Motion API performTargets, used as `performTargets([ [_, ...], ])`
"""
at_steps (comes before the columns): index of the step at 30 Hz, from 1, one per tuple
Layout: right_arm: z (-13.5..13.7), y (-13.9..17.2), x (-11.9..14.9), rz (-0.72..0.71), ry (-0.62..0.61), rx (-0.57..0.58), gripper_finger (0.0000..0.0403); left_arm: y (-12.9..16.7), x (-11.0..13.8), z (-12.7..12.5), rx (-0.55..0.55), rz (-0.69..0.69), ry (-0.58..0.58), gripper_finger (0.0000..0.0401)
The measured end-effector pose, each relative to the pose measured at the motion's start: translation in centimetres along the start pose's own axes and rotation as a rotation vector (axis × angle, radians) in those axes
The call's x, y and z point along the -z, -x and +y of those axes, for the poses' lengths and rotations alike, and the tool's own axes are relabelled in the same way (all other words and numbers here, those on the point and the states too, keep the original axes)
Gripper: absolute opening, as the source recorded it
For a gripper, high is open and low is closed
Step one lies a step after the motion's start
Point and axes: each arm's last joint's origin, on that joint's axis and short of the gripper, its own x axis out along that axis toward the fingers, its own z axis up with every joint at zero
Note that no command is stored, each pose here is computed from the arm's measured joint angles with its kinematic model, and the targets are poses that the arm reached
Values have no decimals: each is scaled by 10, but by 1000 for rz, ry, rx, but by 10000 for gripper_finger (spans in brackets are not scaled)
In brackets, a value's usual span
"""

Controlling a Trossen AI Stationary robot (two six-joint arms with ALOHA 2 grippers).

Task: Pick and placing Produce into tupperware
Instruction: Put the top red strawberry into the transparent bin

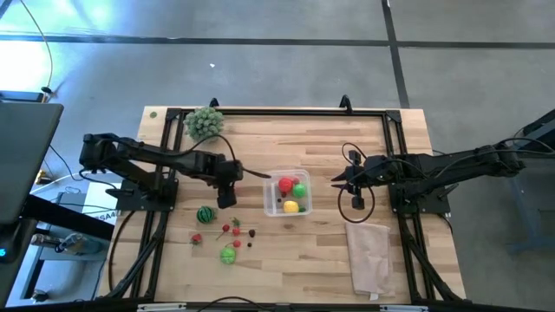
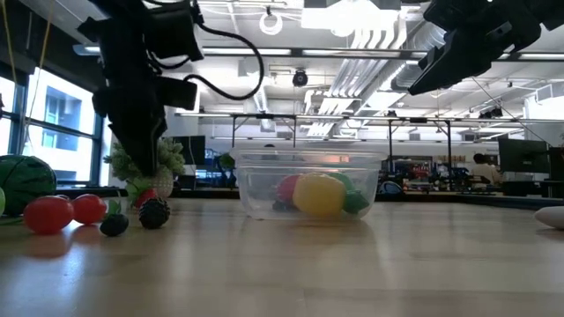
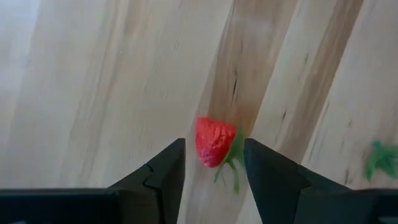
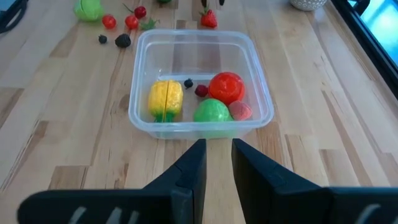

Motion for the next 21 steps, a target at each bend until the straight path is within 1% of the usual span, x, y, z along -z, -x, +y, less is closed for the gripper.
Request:
performTargets([
  [4,0,0,0,-2,0,0,67,-6,-3,-1,3,-1,1,188],
  [9,0,0,0,-3,0,0,67,-12,-2,-2,0,37,17,236],
  [12,0,0,0,-3,0,0,67,-15,-2,-2,-3,50,13,256],
  [16,0,0,0,-2,0,0,67,-18,-2,-3,-7,54,11,270],
  [21,0,0,0,0,0,0,67,-26,-5,-4,-10,59,9,271],
])
